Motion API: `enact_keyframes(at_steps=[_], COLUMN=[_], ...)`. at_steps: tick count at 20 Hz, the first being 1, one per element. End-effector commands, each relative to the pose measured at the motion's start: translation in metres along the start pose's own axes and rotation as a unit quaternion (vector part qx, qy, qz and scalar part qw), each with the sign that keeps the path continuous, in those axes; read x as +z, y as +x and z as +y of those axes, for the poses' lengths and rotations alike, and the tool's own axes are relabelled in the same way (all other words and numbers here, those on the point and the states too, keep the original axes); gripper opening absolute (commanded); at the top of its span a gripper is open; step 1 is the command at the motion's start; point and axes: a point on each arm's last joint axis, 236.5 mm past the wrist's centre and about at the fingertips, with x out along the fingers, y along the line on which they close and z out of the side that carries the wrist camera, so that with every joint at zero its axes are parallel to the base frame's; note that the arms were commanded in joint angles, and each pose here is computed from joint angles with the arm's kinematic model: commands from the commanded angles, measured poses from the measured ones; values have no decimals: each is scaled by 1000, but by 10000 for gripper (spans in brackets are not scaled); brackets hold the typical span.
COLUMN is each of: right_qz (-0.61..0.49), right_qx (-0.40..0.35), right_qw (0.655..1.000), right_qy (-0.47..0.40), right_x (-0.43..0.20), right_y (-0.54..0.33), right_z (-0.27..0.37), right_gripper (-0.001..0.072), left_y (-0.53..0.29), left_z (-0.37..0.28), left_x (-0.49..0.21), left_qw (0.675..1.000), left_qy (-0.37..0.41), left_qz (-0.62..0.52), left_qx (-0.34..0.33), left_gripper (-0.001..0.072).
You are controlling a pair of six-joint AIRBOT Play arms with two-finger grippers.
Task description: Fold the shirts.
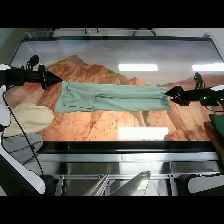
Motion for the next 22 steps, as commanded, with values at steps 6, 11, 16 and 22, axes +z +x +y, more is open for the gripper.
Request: enact_keyframes(at_steps=[6,11,16,22], right_qz=[26,18,22,7], right_qx=[56,83,132,306], right_qw=[998,996,991,949], right_qy=[19,12,-21,-71], right_x=[-5,11,12,5], right_y=[36,-2,-42,-94], right_z=[27,36,75,181], right_gripper=[15,14,14,14], left_y=[145,247,311,323], left_z=[-49,-11,9,25], left_x=[-22,-45,-71,-73], left_qw=[991,951,930,935], left_qy=[96,189,224,202], left_qz=[84,114,130,128], left_qx=[35,217,261,261], left_gripper=[-4,-3,-1,-1])
